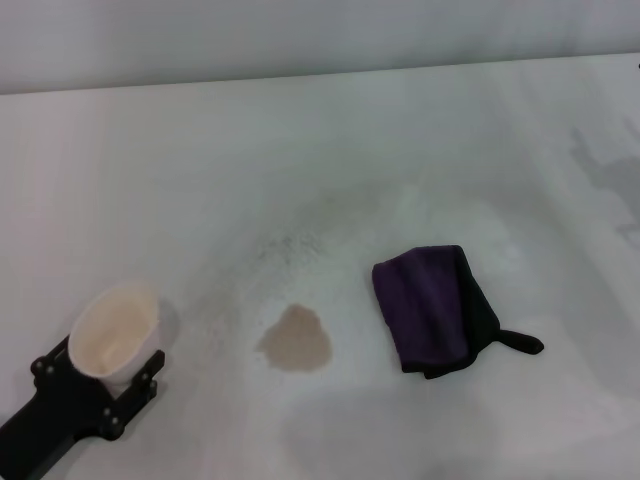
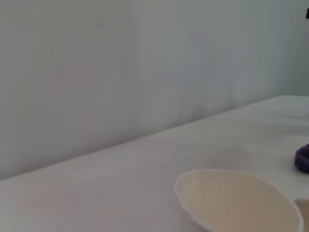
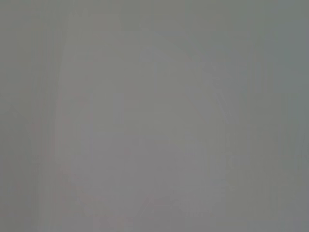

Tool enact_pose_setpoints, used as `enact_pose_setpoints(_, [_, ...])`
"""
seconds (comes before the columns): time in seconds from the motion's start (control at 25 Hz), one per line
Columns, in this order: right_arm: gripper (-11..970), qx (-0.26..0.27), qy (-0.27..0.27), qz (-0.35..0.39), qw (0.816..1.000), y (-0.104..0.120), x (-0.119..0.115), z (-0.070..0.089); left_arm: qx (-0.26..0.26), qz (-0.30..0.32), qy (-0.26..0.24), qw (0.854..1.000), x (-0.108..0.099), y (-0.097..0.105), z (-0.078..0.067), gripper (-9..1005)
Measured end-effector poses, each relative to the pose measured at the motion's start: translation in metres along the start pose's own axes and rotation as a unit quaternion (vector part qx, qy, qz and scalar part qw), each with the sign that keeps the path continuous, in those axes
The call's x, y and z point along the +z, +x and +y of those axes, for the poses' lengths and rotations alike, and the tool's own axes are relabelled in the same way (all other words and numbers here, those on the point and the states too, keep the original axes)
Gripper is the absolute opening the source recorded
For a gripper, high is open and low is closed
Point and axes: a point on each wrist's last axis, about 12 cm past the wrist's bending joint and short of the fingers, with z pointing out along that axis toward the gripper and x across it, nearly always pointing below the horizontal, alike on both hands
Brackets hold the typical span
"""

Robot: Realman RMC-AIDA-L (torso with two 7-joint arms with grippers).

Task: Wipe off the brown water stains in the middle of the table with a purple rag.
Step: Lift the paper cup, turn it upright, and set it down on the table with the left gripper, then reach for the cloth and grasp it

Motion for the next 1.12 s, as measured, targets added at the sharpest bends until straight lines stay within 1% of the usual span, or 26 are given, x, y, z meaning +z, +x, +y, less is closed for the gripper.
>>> enact_pose_setpoints(0.28, [810, 0.001, -0.003, 0.001, 1.0, 0.0004, -0.0002, 0.0013, -0.003, 0.0, -0.005, 1.0, -0.0029, 0.0013, -0.0009, 645])
enact_pose_setpoints(0.52, [810, 0.002, -0.008, 0.001, 1.0, 0.0008, -0.0004, 0.0034, -0.002, -0.002, -0.002, 1.0, -0.0004, -0.0003, 0.0002, 686])
enact_pose_setpoints(0.88, [810, 0.002, -0.006, 0.003, 1.0, 0.0016, -0.0038, 0.0025, 0.002, -0.002, -0.001, 1.0, -0.0009, -0.0003, 0.0003, 892])
enact_pose_setpoints(1.12, [810, 0.002, -0.006, 0.002, 1.0, 0.0015, -0.0049, 0.0022, 0.001, -0.001, -0.009, 1.0, -0.0089, 0.0029, -0.0024, 894])
